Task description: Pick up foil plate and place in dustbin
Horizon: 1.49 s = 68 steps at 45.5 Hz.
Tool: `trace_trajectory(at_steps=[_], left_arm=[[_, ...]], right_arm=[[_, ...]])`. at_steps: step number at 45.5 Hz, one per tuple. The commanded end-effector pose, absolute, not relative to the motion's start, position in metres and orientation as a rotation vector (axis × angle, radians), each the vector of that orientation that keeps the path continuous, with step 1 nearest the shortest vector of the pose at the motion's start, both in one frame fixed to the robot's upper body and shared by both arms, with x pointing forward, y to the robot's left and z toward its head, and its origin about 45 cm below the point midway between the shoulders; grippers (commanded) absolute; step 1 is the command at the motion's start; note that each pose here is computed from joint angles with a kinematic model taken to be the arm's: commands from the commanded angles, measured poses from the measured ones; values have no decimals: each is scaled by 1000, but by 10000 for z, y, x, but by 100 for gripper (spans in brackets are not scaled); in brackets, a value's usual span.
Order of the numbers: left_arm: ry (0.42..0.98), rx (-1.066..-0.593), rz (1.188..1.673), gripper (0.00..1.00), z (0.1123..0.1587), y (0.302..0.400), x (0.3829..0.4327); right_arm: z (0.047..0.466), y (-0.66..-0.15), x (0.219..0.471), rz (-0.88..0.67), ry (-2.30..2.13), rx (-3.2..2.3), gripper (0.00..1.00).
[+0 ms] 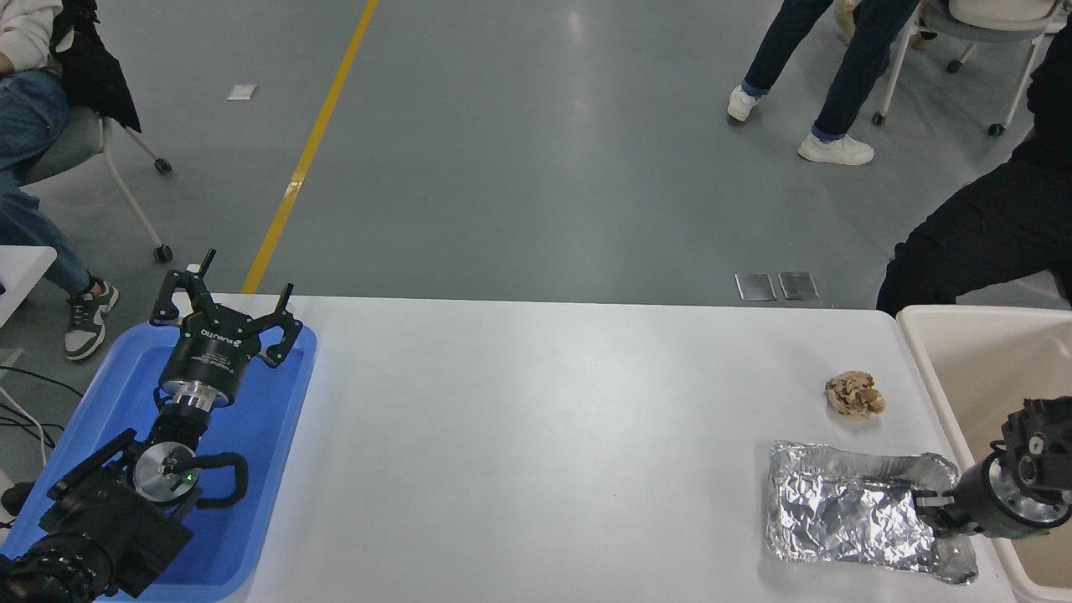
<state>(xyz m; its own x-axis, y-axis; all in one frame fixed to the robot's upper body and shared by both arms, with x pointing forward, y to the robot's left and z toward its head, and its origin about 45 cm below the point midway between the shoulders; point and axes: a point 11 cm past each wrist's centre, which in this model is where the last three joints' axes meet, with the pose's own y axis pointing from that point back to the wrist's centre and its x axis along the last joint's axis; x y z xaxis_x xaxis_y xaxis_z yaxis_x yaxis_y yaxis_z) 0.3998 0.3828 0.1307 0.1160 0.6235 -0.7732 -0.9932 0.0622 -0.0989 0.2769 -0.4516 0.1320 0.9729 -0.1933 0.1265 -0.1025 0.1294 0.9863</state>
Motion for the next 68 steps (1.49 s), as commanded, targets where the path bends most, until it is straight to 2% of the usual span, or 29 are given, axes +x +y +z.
trace_trajectory(at_steps=[1, 16, 35, 68], left_arm=[[638, -735, 1358, 100, 1299, 3834, 3992], [638, -735, 1358, 100, 1299, 3834, 3992], [638, -735, 1358, 100, 1299, 3834, 3992], [638, -735, 1358, 100, 1299, 3834, 3992]], right_arm=[[1963, -4328, 3059, -25, -271, 1517, 0], [2966, -4113, 3424, 52, -278, 1586, 0], [3864, -4066, 3608, 174, -344, 1546, 0], [3899, -4072, 3612, 180, -346, 1535, 0]])
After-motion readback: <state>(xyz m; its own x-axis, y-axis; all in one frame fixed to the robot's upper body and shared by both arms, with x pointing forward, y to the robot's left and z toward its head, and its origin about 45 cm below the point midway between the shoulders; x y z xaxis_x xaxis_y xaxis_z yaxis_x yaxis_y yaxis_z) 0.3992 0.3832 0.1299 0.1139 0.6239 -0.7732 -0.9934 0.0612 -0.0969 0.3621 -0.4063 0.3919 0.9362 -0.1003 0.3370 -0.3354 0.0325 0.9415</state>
